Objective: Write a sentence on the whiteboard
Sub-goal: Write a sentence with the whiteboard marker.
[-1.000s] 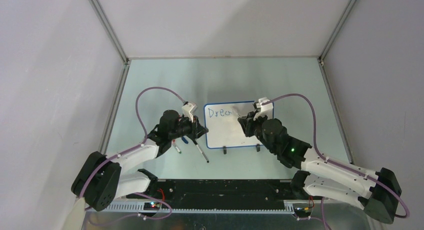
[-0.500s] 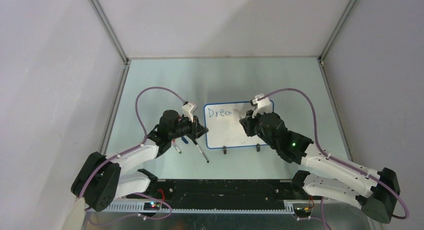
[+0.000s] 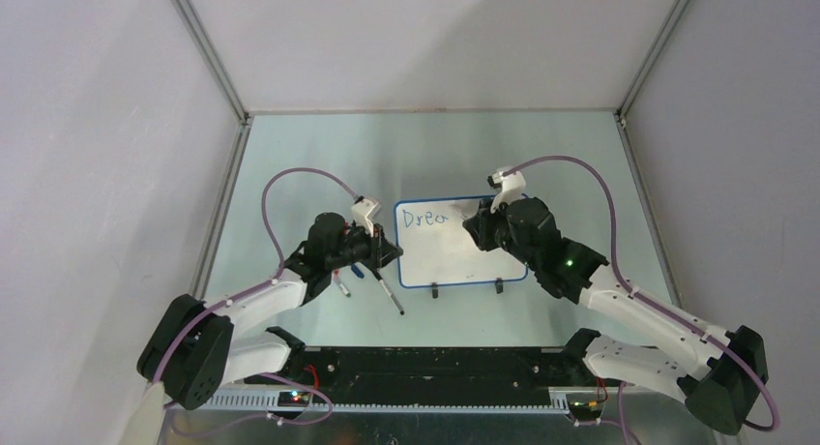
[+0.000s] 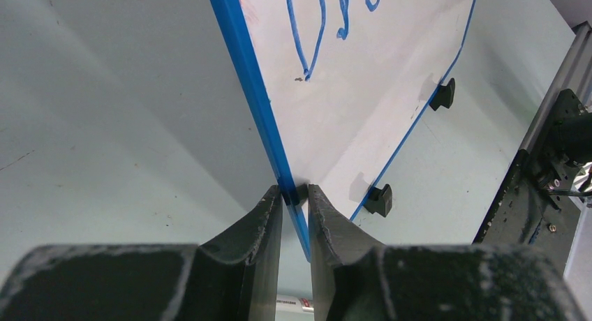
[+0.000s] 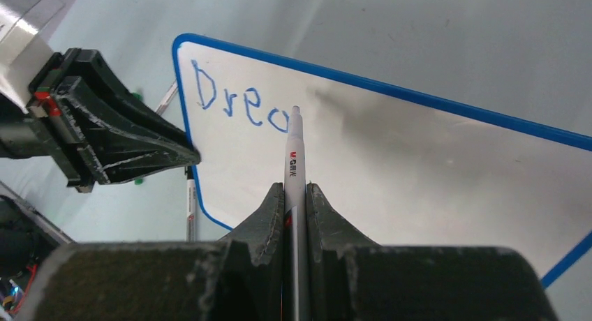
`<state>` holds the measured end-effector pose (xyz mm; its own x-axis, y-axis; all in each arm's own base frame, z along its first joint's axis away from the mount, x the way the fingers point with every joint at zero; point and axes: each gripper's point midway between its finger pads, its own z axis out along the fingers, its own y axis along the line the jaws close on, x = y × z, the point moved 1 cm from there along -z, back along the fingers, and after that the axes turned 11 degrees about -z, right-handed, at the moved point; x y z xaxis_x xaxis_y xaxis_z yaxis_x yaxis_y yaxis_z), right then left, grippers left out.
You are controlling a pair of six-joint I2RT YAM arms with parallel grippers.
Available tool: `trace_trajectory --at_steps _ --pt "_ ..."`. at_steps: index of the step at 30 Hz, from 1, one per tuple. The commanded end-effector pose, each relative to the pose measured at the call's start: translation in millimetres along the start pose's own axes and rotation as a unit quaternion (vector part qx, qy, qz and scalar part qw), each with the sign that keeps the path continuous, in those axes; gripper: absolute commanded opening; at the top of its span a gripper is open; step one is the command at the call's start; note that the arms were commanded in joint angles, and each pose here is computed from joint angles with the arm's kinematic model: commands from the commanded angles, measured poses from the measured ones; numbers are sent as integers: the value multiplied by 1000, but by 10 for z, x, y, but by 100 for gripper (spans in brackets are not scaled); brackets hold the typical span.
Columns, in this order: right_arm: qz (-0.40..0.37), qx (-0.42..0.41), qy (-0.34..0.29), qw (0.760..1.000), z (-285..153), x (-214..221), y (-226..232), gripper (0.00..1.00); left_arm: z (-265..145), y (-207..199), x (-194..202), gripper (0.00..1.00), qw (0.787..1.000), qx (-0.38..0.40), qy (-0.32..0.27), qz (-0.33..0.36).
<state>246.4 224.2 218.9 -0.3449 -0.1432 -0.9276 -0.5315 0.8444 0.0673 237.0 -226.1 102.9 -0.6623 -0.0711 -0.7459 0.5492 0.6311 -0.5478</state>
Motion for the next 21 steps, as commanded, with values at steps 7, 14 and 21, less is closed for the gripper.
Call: trace_trajectory --at_steps 7,14,21 --pt "-55 -32 -51 997 4 -159 257 0 -4 -126 -102 25 999 28 -16 29" --pt "-75 2 -50 996 22 -62 207 0 1 -139 -104 25 999 33 -15 29" --pt "-80 26 -41 996 63 -11 141 0 -10 -143 -101 24 999 33 -17 30"
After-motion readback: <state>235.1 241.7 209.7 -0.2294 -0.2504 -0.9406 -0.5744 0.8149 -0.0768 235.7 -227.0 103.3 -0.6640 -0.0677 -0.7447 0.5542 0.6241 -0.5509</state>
